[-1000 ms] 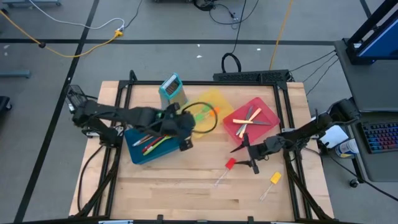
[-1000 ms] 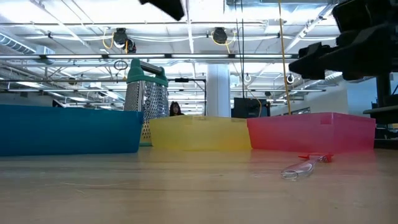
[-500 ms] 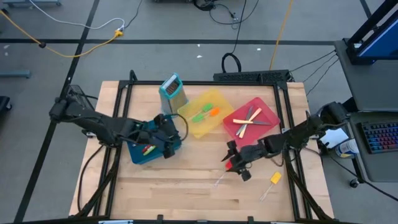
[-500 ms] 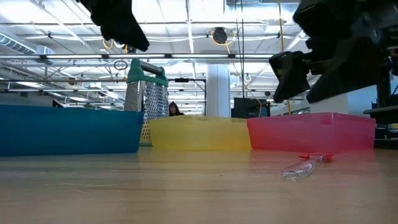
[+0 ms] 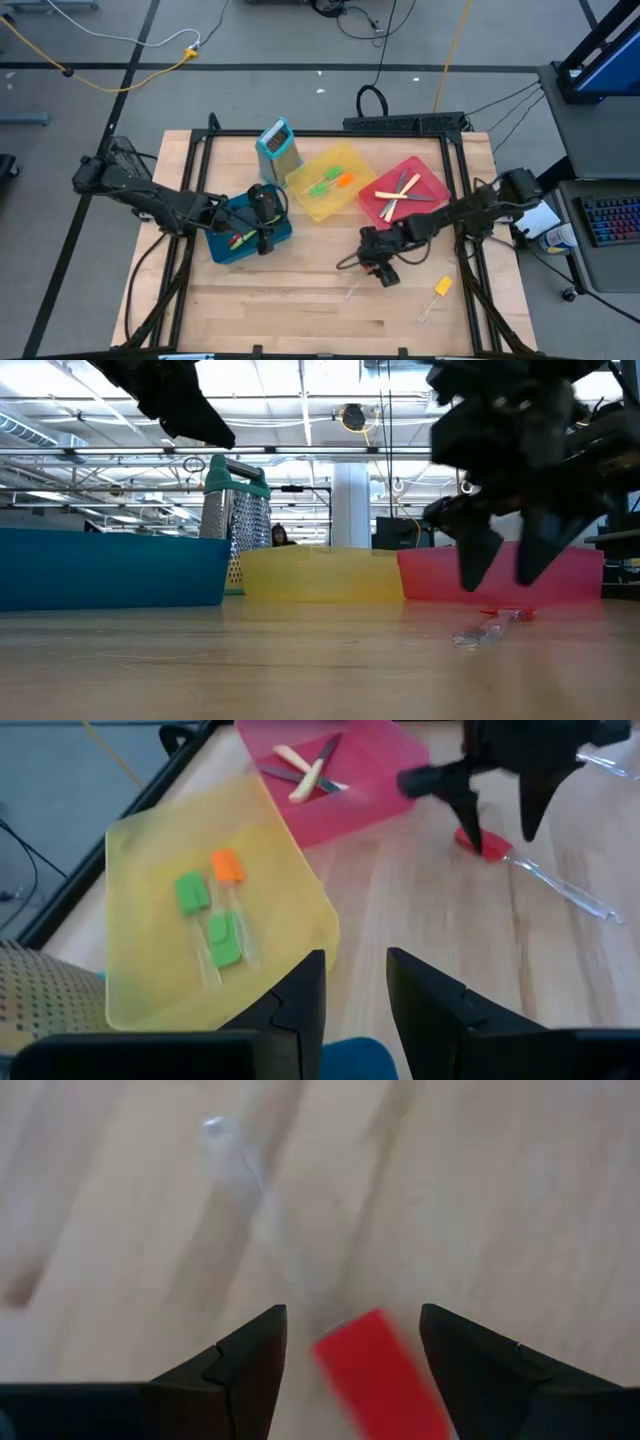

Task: Pick & Place Kitchen Items
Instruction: Put the red spatula into the yellow bin

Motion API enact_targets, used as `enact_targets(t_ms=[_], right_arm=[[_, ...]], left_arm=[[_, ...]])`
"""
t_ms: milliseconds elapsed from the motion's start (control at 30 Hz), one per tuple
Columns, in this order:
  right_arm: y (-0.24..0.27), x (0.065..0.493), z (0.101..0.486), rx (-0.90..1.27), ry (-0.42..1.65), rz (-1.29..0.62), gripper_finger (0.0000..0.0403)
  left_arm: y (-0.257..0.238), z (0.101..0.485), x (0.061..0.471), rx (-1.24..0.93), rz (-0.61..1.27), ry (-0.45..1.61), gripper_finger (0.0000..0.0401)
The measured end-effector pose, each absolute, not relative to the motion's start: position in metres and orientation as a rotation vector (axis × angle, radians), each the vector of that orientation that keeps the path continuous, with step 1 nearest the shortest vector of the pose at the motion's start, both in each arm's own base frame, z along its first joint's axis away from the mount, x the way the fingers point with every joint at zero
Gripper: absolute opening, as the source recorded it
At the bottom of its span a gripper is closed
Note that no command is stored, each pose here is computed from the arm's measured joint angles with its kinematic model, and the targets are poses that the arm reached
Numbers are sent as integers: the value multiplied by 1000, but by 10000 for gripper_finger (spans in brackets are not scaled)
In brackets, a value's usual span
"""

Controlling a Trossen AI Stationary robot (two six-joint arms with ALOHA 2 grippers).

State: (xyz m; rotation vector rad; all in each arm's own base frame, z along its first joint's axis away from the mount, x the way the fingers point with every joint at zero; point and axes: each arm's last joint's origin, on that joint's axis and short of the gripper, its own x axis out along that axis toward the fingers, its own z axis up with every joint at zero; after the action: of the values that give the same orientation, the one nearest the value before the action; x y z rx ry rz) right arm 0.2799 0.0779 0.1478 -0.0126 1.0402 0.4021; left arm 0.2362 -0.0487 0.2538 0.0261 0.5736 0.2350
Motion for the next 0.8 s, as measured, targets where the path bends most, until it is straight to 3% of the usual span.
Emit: enact_targets(t_ms=[367,800], right_arm=[[70,284,128,-7,1114,461,197],[63,256,102,-162,1175,489,109]], left_arm=[[-48,255,237,83,221,571,113],[-48,254,237,88,221,574,113]])
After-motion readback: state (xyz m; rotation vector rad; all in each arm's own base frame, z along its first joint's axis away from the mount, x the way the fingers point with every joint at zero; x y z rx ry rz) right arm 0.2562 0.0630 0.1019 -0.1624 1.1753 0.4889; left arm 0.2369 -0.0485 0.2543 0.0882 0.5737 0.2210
